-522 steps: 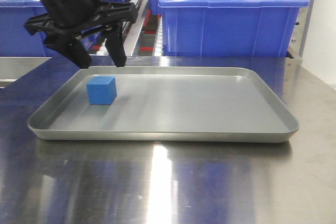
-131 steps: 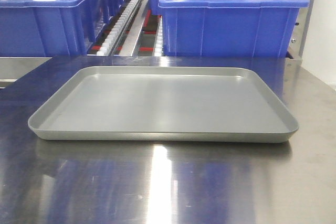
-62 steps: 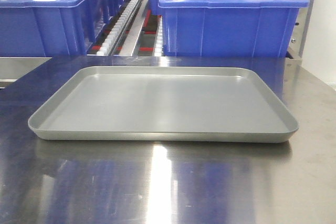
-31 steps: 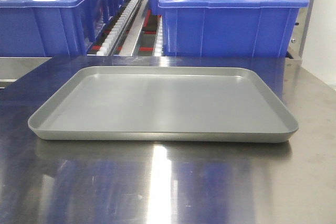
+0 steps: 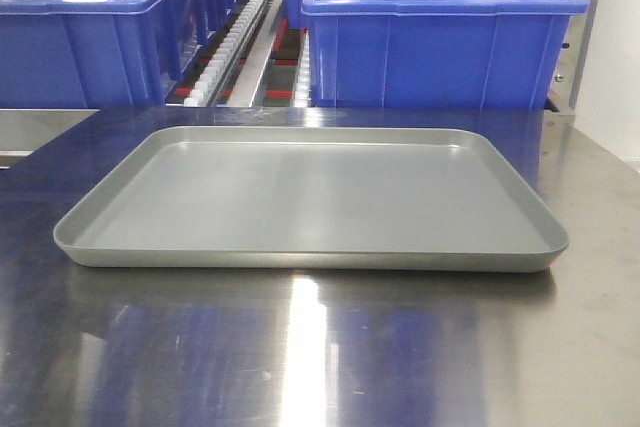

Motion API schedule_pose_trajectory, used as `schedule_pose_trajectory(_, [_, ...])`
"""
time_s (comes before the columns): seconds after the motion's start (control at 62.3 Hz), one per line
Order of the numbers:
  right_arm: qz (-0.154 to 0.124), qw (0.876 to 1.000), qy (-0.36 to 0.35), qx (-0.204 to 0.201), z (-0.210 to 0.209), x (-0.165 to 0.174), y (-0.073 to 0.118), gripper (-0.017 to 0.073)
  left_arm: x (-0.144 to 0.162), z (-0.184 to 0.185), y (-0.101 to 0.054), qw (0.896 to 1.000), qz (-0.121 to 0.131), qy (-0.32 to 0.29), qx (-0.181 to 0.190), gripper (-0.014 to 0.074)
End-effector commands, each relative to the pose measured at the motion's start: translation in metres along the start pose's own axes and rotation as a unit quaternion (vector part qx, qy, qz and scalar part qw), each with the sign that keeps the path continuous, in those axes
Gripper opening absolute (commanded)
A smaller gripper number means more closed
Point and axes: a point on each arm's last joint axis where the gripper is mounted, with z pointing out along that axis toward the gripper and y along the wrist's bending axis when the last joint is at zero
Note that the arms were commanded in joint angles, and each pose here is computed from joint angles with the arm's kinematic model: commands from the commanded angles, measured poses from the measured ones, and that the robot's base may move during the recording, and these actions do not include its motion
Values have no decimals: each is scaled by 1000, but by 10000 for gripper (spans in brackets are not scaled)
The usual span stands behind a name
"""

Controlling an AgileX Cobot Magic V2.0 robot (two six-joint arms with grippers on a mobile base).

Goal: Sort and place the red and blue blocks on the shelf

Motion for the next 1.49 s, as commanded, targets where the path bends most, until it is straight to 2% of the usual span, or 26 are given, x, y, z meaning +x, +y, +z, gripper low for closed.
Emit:
schedule_pose_trajectory(0.0, [-6, 998, -58, -5, -4, -17, 2, 49, -14, -5, -3, 999, -5, -49, 10, 125])
schedule_pose_trajectory(1.477, [-6, 998, -58, -5, -4, -17, 2, 49, -14, -5, -3, 999, -5, -49, 10, 125])
